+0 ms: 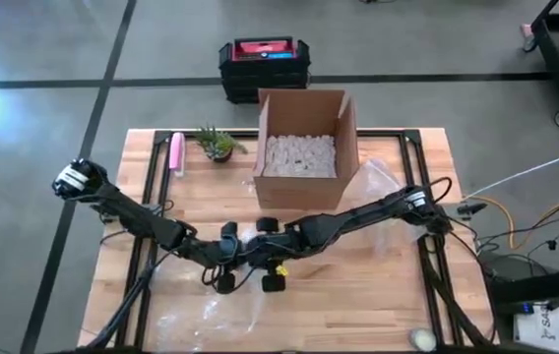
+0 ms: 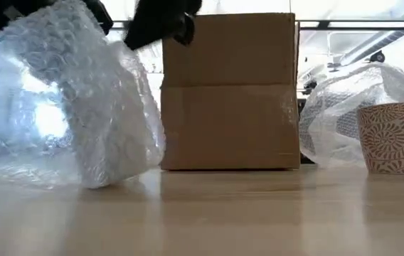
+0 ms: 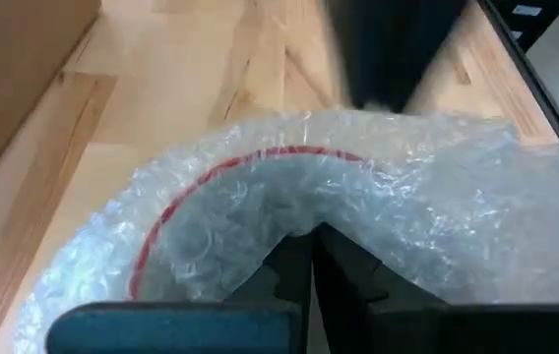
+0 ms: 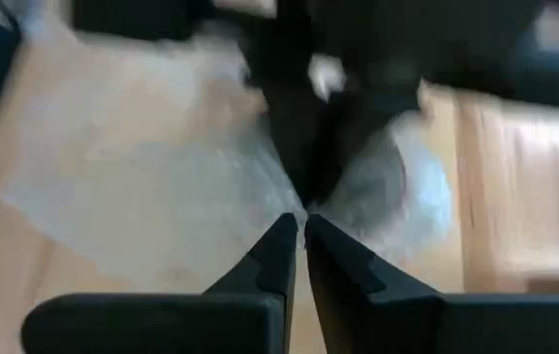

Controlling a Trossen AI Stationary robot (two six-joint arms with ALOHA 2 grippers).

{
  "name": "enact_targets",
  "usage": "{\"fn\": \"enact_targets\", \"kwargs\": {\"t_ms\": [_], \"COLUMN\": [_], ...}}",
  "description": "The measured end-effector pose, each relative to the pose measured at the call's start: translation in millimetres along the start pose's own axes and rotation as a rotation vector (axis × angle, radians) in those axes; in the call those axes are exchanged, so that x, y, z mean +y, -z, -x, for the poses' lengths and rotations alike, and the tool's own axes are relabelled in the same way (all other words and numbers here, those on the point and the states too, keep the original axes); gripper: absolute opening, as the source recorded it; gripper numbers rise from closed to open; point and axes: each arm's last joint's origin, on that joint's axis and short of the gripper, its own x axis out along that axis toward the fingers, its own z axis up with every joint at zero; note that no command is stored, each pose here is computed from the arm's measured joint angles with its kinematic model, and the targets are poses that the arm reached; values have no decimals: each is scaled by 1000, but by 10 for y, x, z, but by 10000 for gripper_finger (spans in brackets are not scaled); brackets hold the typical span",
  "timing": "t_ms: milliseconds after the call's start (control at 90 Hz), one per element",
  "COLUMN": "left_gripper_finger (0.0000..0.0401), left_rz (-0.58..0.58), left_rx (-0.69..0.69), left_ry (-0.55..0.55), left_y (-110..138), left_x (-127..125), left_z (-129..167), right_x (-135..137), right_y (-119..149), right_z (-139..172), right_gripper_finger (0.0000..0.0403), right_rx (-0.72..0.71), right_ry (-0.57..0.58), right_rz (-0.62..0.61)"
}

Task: Wrap mug
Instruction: Wrap the gray mug with bubble wrap

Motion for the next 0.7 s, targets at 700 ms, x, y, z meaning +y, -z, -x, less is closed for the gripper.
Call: {"fn": "enact_targets", "kwargs": {"t_ms": [700], "left_gripper_finger": [0], "left_rz": [10], "left_rx": [-27], "left_ry": [12], "left_y": [-68], "left_x": [25], "left_z": [117], "right_x": [-15], "right_y": [267], "right_z": [-398], "right_gripper_finger": [13], "right_rx": [66], "right_ry": [-45], "right_rz": [-83]}}
